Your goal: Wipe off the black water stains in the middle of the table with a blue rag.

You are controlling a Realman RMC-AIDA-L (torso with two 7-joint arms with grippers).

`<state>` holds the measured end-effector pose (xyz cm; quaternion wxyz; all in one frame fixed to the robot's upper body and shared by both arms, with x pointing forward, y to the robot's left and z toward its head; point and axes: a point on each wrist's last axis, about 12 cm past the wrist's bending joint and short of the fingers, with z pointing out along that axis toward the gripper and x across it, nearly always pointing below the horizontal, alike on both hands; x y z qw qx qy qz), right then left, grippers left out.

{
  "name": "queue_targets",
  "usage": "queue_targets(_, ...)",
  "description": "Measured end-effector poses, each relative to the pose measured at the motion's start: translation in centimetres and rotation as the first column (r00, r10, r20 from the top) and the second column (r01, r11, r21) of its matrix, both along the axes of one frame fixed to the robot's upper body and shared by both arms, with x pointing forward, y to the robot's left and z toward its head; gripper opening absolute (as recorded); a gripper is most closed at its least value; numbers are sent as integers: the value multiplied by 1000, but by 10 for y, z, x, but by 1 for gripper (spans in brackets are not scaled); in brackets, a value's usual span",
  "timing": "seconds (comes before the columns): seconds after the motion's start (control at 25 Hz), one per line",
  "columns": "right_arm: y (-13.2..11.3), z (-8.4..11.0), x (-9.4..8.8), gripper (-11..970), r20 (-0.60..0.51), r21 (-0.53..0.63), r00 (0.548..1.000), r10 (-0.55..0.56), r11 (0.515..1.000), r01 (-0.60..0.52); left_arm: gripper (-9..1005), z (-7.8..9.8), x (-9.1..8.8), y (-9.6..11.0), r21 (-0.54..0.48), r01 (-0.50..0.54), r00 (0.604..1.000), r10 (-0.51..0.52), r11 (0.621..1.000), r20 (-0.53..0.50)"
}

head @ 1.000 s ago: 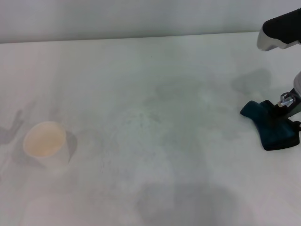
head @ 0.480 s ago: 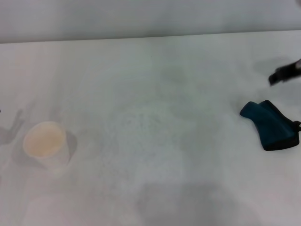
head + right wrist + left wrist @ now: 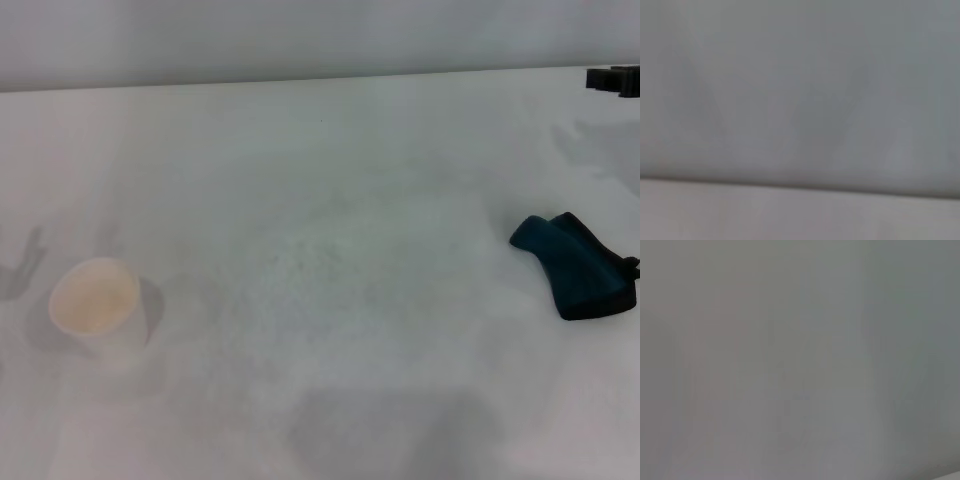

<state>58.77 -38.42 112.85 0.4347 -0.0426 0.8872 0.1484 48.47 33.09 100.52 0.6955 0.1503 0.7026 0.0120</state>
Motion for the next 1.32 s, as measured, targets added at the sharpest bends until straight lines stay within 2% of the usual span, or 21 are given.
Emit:
queue_targets(0.24,-20,-34,-22,342,220,96,975,-38,995,17,880,2,8,-1,1,-8,1000,8,1000,-2)
queue_targets(0.48,-20,-64,-44,342,383,43,922,-62,998,49,879,3,13,-4,16,-29,1000,29,999,7)
queue_targets(0.64,-16,-83,-64,342,495,62,855,-153,988,141,879,3,15,-10,30,-62,998,61,998,33)
queue_targets(0.76,-12,-93,-78,342,568,75,787,-243,967,244,879,4,15,-13,18,-86,995,85,996,47)
queue_targets(0.84,-9,-98,-83,342,588,57,768,-253,960,273,879,3,14,-14,-3,-106,993,106,994,51)
queue_targets(1.0,-1,-102,-89,342,621,-14,756,-207,961,275,879,2,12,-16,-16,-114,992,115,993,50)
queue_targets(1.16,2,-106,-92,342,627,-98,763,-158,955,278,879,1,10,-20,-40,-118,992,120,992,45)
queue_targets(1.32,3,-110,-94,342,611,-117,776,-156,952,284,879,0,10,-20,-41,-121,992,123,992,38)
